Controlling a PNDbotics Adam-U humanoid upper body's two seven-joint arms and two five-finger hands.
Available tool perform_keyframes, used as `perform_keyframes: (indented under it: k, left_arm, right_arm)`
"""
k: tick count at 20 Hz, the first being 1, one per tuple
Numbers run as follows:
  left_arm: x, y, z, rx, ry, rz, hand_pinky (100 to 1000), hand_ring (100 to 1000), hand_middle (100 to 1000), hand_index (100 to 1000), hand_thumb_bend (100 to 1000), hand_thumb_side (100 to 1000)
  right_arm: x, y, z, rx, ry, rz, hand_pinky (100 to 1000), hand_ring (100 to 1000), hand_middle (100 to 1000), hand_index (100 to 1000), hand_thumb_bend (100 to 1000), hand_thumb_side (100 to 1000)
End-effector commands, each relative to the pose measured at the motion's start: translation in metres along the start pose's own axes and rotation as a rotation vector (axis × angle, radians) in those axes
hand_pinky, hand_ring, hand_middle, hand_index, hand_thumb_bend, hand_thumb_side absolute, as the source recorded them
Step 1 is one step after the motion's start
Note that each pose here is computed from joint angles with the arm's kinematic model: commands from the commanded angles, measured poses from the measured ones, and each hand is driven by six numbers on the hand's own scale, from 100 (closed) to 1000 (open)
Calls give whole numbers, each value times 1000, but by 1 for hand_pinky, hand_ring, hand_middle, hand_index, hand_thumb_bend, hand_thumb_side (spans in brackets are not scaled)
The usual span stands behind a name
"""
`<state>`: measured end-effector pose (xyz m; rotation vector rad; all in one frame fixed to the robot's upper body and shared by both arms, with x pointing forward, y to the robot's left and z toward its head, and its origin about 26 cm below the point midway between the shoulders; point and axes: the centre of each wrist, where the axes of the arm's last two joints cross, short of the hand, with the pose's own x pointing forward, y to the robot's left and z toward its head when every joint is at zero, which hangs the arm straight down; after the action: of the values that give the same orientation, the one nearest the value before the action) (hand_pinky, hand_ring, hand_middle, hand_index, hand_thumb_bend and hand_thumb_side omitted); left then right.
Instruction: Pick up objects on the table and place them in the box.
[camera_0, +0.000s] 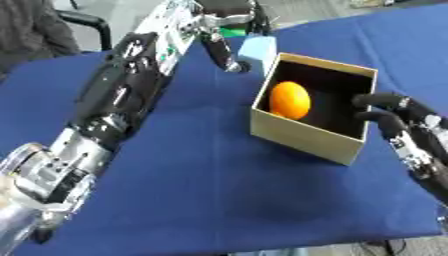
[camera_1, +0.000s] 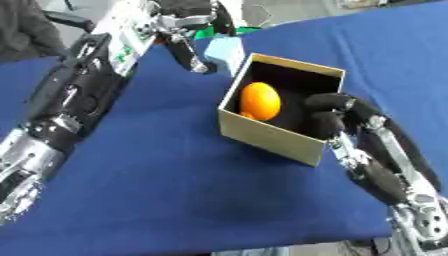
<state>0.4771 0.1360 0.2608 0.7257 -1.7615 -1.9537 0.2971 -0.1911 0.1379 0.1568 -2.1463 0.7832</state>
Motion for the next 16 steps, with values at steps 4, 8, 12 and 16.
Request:
perform_keyframes:
  k: [4, 8, 12, 16]
  left_arm:
    - [22, 7, -19, 35, -58, -40, 766, 690, 585, 765, 323, 100]
    - [24, -5, -24, -9, -70, -43, 777, 729, 695, 825, 360, 100]
    - [20, -10, -21, -41, -66, -47, 790, 750, 743, 850, 409, 108]
    - [14, -7, -14, -39, -57, -46, 794, 753, 754, 855, 412, 127]
  right_arm:
    - [6, -2, -6, 20, -31, 5, 798, 886, 741, 809, 100, 733]
    - [6, -2, -6, 18, -32, 7, 798, 886, 741, 809, 100, 733]
    - [6, -3, -5, 14, -30, 8, 798, 886, 741, 809, 100, 735]
    - [6, -3, -5, 10, -27, 8, 798, 886, 741, 809, 100, 733]
